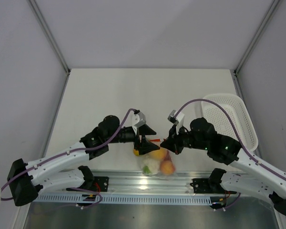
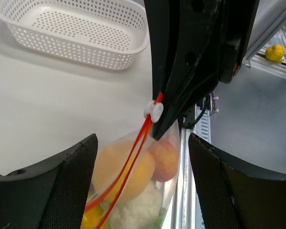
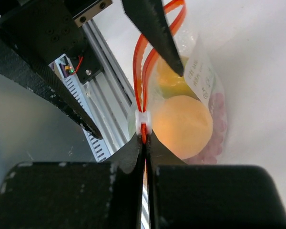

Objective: Place the food in the zip-top bag and seal the zipper
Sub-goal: Zip the zipper food storage bag at the center of the board.

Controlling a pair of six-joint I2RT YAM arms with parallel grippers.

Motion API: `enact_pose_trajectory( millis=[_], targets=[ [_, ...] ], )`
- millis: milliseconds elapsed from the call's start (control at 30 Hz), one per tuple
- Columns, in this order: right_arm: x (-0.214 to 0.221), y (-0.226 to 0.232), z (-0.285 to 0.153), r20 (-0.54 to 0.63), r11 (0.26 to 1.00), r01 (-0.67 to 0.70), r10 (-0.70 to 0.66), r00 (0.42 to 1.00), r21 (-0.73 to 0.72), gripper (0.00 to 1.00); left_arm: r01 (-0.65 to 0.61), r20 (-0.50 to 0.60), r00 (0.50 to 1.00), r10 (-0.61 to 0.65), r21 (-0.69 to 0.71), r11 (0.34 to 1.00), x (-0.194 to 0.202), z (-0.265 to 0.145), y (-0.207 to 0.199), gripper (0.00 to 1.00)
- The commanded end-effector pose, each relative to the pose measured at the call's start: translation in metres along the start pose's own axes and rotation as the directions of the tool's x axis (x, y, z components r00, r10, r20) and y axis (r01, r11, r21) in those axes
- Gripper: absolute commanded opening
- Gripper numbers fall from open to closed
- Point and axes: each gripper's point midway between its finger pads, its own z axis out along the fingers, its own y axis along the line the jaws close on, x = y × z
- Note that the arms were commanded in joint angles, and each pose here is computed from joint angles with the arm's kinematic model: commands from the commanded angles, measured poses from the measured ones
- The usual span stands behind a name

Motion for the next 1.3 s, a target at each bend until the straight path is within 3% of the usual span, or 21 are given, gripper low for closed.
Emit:
enact_pose_trajectory(
  millis=[0, 467, 600, 1033, 1267],
  targets=[
    [-0.015, 0.015, 0.000, 0.054, 0.998, 0.035, -0.033, 0.998, -0.046, 0.00, -0.001, 0.099, 0.995, -0.003, 0.043, 0.999, -0.029, 0.002, -0.010, 0.79],
    [-0.008, 0.039, -0.002, 0.015, 0.988, 0.082, -0.080, 0.997, -0.133, 0.00, -0.071, 0.104, 0.993, 0.054, 0.162, 0.984, -0.022, -0.006, -0.032, 0.68],
    [-0.007, 0.039, -0.004, 0.020, 0.990, 0.080, -0.078, 0.997, -0.117, 0.00, -0.072, 0.108, 0.993, 0.052, 0.189, 0.979, -0.018, -0.008, -0.037, 0.54],
    [-0.001, 0.040, 0.005, -0.002, 0.991, 0.078, -0.079, 0.997, -0.107, 0.00, -0.080, 0.094, 0.994, 0.061, 0.219, 0.972, -0.012, -0.005, -0.039, 0.53],
    [-0.002, 0.039, 0.010, -0.004, 0.992, 0.082, -0.083, 0.997, -0.100, 0.00, -0.069, 0.052, 0.997, 0.060, 0.197, 0.978, 0.002, -0.002, -0.031, 0.45]
  ],
)
